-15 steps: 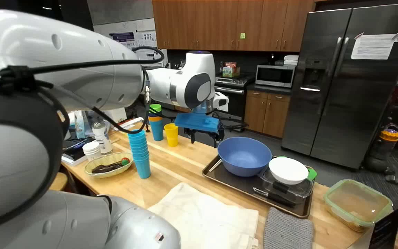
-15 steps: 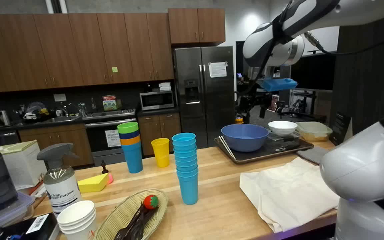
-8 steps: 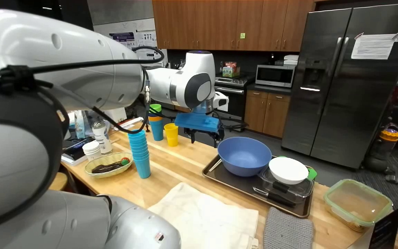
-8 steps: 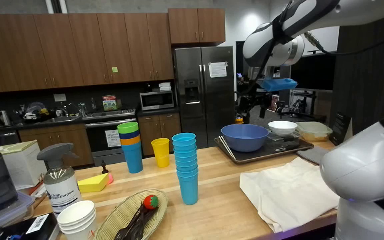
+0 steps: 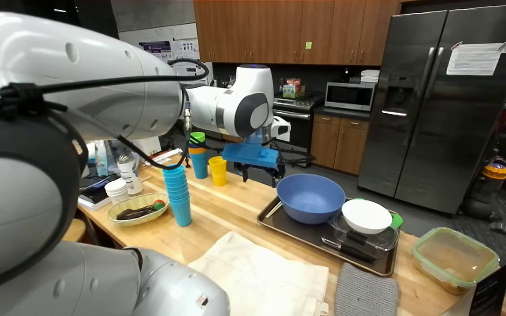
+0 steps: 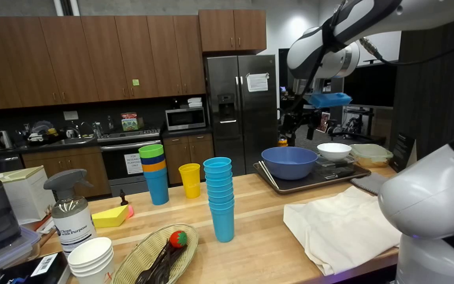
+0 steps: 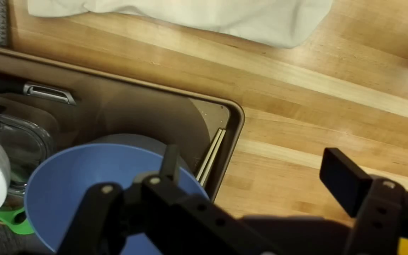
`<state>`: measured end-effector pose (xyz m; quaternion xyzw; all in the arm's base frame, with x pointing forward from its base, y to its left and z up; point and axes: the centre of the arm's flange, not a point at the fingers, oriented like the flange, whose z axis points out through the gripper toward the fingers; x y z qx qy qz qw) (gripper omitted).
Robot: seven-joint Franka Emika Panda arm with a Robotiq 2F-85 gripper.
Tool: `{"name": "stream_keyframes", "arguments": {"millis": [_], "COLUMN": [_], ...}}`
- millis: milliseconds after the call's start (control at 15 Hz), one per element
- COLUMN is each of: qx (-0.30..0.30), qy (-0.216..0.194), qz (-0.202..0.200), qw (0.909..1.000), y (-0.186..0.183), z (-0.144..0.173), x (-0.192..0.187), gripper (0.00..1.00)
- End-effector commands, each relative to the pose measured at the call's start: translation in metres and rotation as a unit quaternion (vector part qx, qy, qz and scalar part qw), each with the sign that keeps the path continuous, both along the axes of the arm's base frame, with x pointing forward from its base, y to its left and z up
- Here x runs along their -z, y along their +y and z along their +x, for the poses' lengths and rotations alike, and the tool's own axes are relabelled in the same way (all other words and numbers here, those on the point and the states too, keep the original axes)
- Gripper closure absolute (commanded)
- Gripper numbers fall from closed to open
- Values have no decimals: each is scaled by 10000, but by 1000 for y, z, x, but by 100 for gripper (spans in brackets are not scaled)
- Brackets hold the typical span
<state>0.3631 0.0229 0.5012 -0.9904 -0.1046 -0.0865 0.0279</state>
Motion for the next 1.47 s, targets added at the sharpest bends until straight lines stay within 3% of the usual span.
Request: {"name": "stream_keyframes", "arguments": {"millis": [0,667,1133,1400], "qx": [0,-52,125,175], "qy": [0,-82,152,567], "qz": [0,-57,242,356], "qw": [10000,9999,9995,9976], "y": [0,0,4,6], "z": [0,1,-1,-5], "x": [0,0,-2,-1], "gripper": [0,0,0,0]}}
